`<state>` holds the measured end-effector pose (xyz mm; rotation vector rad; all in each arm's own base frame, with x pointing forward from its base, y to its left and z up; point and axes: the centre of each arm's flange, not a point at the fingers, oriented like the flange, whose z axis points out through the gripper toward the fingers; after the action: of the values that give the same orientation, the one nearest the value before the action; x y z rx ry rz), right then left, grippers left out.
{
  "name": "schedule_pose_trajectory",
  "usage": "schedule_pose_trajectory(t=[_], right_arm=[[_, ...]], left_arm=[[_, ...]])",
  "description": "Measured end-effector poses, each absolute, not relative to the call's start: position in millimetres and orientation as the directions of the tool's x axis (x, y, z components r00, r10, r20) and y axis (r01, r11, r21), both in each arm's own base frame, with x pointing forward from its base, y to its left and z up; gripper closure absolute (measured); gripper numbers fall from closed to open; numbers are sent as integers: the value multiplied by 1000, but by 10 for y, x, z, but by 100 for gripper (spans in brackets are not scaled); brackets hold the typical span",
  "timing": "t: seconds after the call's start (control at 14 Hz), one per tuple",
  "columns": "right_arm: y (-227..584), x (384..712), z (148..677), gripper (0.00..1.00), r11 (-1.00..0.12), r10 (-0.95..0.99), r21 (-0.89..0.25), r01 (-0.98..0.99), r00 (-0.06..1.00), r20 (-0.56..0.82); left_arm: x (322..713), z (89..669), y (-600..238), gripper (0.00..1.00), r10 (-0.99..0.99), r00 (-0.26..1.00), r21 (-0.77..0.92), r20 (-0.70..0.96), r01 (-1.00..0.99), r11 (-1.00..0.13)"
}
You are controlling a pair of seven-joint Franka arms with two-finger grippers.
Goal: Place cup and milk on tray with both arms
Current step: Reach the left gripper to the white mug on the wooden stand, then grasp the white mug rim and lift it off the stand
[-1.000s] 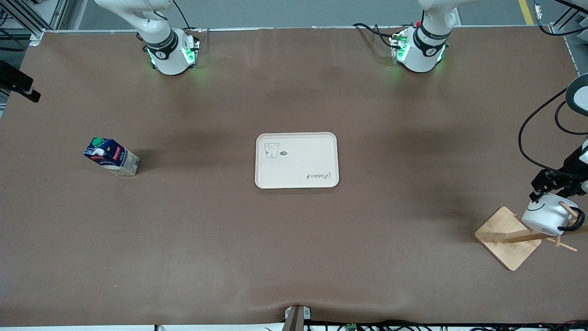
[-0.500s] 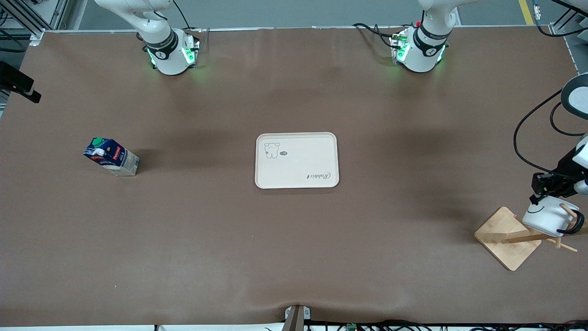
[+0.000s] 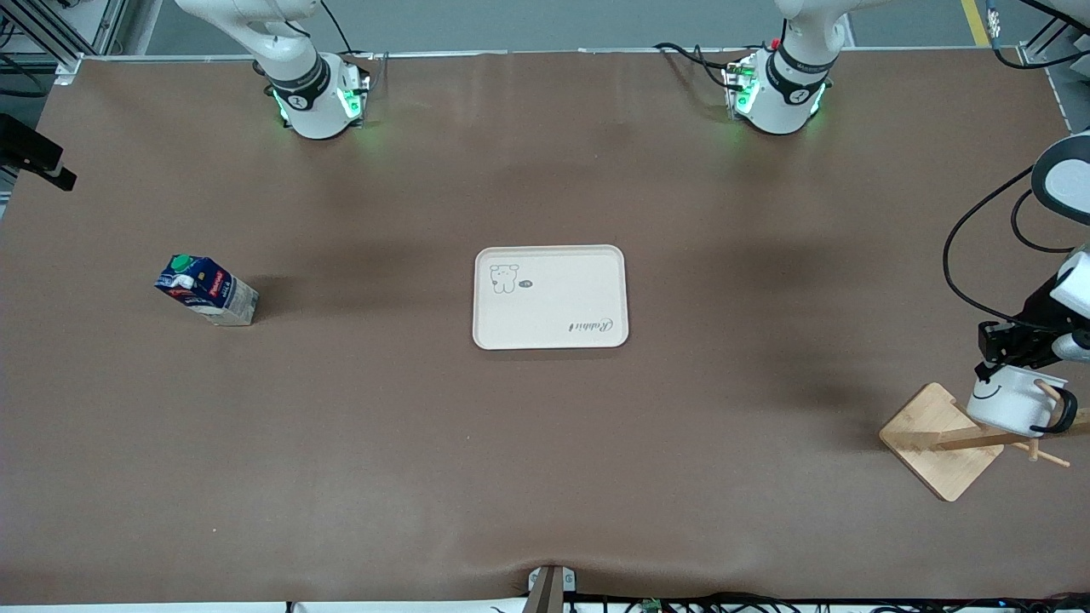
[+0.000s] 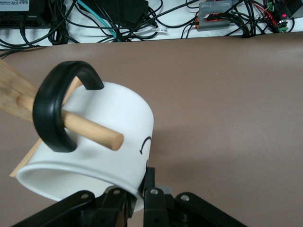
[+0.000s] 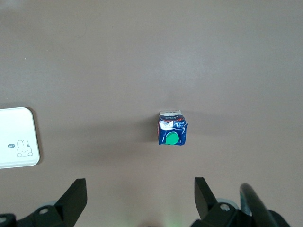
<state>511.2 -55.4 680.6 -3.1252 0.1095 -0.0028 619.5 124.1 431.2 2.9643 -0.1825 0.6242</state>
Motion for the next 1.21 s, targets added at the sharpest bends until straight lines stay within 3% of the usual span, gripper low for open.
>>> schedule_pose_trajectory(t=[0.79, 1.21], right_arm=[[-555, 5133, 6775, 0, -997, -70, -14, -70, 998, -5], [-554, 5182, 6657, 0, -997, -69, -15, -70, 997, -37]], left_arm=[[5943, 4805, 838, 91, -143, 937, 155, 320, -200, -967], [5932, 4833, 325, 91, -71, 965, 203, 254, -125, -971]])
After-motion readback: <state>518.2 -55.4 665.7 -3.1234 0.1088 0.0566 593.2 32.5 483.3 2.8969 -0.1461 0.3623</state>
